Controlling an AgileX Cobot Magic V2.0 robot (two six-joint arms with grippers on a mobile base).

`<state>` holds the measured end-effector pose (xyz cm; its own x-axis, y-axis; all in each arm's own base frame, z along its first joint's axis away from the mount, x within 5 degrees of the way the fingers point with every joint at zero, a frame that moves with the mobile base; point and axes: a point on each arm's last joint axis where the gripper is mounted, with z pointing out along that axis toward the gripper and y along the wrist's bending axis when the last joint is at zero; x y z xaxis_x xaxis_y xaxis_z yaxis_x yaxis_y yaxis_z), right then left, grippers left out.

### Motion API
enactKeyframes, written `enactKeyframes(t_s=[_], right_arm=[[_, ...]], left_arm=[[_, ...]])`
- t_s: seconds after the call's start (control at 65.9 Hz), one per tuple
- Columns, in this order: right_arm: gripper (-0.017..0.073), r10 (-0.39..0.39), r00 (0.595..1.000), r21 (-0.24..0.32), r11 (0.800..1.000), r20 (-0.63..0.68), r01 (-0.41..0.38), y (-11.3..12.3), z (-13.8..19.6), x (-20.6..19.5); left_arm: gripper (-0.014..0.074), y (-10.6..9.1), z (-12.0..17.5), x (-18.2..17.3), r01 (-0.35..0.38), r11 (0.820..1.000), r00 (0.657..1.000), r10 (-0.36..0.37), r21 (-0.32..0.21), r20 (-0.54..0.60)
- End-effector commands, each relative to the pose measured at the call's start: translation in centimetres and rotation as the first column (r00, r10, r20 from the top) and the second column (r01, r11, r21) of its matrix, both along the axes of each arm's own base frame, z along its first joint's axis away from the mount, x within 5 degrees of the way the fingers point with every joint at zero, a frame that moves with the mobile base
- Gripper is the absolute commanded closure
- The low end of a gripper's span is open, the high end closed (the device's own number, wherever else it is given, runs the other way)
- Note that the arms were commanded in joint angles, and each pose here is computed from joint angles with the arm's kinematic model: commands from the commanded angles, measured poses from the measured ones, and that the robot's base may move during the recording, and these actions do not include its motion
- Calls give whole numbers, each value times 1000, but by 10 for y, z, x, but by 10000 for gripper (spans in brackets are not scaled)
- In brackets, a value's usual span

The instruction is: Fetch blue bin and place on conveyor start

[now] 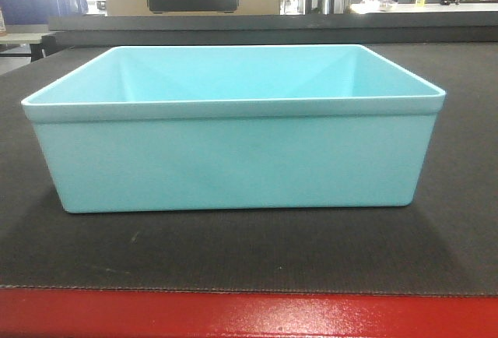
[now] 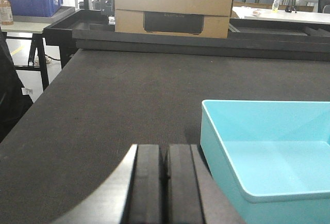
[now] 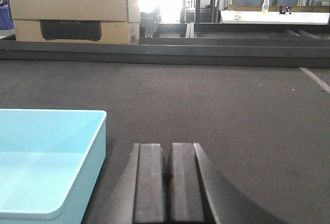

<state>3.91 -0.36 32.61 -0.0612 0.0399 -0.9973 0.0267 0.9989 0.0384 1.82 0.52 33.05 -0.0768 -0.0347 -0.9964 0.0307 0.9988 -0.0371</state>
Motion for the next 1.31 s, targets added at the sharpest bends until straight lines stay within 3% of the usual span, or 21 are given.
enactKeyframes(t_s=[0.0, 0.577, 0.698, 0.911, 1.139, 1.23, 1.29], right_arm=[[721, -5, 999, -21, 1000, 34, 6, 0, 3, 0], [721, -5, 999, -21, 1000, 34, 6, 0, 3, 0], [721, -5, 999, -21, 1000, 36, 6, 0, 3, 0], [721, -5, 999, -21, 1000, 37, 6, 0, 3, 0], [721, -5, 999, -21, 1000, 38, 6, 0, 3, 0], [721, -5, 999, -21, 1000, 40, 6, 0, 3, 0], [721, -4, 999, -19, 1000, 40, 5, 0, 3, 0]], left_arm=[[704, 0, 0, 0, 1, 1000, 1000, -1, 4, 10], [704, 0, 0, -1, 2, 1000, 1000, -2, -1, 11], [704, 1, -2, -4, -33, 999, 999, 33, -1, 43], [704, -2, -46, 12, -72, 997, 991, 74, -18, 113], [704, -4, -115, 36, -59, 997, 995, 63, -53, 78], [704, -4, -117, 38, -46, 997, 986, 54, -54, 160], [704, -4, -121, 38, -50, 997, 991, 57, -56, 121]])
